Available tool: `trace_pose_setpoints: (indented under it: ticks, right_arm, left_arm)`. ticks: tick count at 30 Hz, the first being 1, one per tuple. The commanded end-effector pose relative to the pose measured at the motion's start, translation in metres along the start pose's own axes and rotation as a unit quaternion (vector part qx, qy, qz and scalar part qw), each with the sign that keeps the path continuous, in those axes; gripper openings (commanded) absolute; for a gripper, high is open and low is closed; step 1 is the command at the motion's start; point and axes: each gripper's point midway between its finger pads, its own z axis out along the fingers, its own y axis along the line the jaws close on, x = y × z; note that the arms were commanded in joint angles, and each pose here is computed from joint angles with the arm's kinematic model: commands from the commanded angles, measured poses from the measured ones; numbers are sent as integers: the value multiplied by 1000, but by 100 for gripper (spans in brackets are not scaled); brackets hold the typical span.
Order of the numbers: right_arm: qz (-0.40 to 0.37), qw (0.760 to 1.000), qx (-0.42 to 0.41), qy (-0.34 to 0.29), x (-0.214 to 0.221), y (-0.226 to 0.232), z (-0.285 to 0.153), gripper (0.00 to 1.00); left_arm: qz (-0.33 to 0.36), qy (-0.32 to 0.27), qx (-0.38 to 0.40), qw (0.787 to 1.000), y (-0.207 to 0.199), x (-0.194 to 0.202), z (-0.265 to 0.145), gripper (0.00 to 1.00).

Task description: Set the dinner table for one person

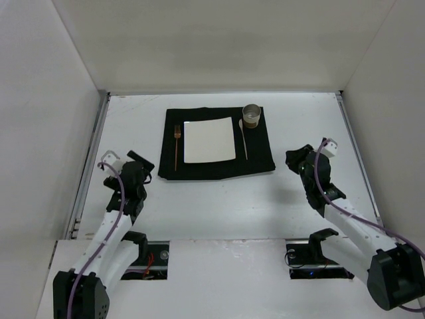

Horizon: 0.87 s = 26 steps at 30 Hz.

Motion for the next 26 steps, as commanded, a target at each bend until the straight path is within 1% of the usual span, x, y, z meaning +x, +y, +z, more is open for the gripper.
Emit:
trace_pose_setpoints:
  ticks: [1, 3, 6, 8, 14, 20, 26]
  right_arm:
    - [-2, 999, -19, -40, -25, 21, 2, 27]
    - [-16, 999, -28, -29, -22, 30, 4, 30]
    - [-47, 998, -36, 12, -4, 49, 14, 33]
    - [-43, 999, -26, 12, -1, 49, 20, 34]
    - [-42, 999, -6, 14, 3, 40, 29, 44]
    - [-43, 999, 9, 26, 18, 30, 41, 44]
    - [-42, 999, 7, 31, 25, 22, 40, 45]
  left_arm:
    - [-26, 25, -79, 996, 51, 21, -6, 100]
    - [-22, 25, -85, 996, 56, 23, -7, 100]
    - [-12, 30, -84, 996, 52, 25, -4, 100]
    - [-4, 32, -82, 996, 48, 24, -4, 100]
    - [7, 14, -77, 997, 45, 25, 0, 100]
    - [19, 31, -75, 997, 38, 37, 6, 100]
    - [35, 24, -73, 996, 31, 32, 8, 100]
